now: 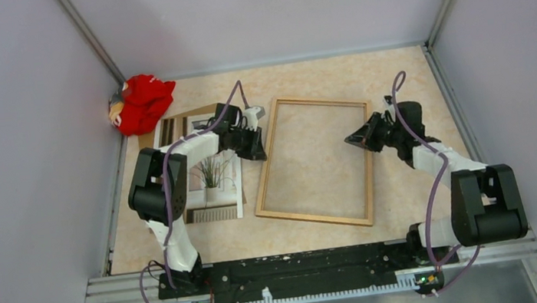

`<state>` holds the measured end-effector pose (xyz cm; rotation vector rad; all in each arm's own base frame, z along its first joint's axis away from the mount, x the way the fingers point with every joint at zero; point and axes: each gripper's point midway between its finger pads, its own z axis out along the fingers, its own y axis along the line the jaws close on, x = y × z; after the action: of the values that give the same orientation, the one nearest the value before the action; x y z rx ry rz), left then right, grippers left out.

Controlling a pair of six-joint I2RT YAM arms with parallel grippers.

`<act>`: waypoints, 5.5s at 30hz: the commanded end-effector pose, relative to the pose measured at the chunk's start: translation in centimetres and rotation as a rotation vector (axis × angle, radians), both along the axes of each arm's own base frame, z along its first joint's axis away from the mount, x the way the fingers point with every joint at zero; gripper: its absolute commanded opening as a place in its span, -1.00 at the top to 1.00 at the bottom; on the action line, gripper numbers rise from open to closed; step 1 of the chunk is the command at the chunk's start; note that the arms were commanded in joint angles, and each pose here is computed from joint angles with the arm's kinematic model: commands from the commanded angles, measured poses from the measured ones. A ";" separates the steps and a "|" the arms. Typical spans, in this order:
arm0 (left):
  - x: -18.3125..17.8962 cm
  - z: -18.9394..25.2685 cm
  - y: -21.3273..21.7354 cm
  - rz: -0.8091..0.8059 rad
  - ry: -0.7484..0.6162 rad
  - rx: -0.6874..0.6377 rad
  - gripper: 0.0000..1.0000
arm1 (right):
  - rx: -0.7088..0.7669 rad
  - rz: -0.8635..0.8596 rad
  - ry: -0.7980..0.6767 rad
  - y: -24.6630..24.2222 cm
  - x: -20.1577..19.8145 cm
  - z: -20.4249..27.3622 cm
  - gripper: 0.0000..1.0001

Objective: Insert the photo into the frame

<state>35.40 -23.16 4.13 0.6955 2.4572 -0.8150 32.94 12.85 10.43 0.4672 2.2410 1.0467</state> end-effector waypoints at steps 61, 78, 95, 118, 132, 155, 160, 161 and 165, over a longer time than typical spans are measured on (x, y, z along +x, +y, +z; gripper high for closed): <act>-1.0 -1.9 -0.1 -0.030 0.036 0.001 1.00 | 0.419 -0.050 -0.155 6.1 1.0 8.2 1.00; -1.0 -1.7 0.1 -0.030 0.026 0.007 1.00 | -0.002 -0.072 -0.083 2.5 1.2 3.0 1.00; -0.9 -1.8 0.1 -0.024 0.027 0.011 1.00 | -0.154 -0.064 -0.010 0.8 1.4 0.3 0.36; -0.7 -1.5 0.3 -0.024 0.010 0.024 1.00 | -0.234 -0.087 0.015 -1.5 1.6 -1.2 0.88; -0.7 -1.6 0.4 -0.024 0.013 0.028 1.00 | -0.242 -0.099 0.000 -2.1 1.7 -0.9 0.92; -0.6 -1.9 0.2 -0.025 0.020 0.026 1.00 | 0.043 0.031 -0.226 2.6 1.3 4.7 0.94; -0.6 -1.8 0.2 -0.024 0.020 0.025 1.00 | 0.067 0.039 -0.250 3.1 1.3 6.1 0.95; -0.6 -1.9 0.3 -0.024 0.022 0.026 1.00 | 0.072 0.037 -0.250 3.1 1.3 6.2 0.95; -0.6 -1.8 0.3 -0.024 0.019 0.027 1.00 | 0.098 0.035 -0.248 3.3 1.1 6.2 0.95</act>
<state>35.84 -23.04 4.31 0.6981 2.4297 -0.8304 33.57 15.22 13.79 0.3811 2.0961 1.1040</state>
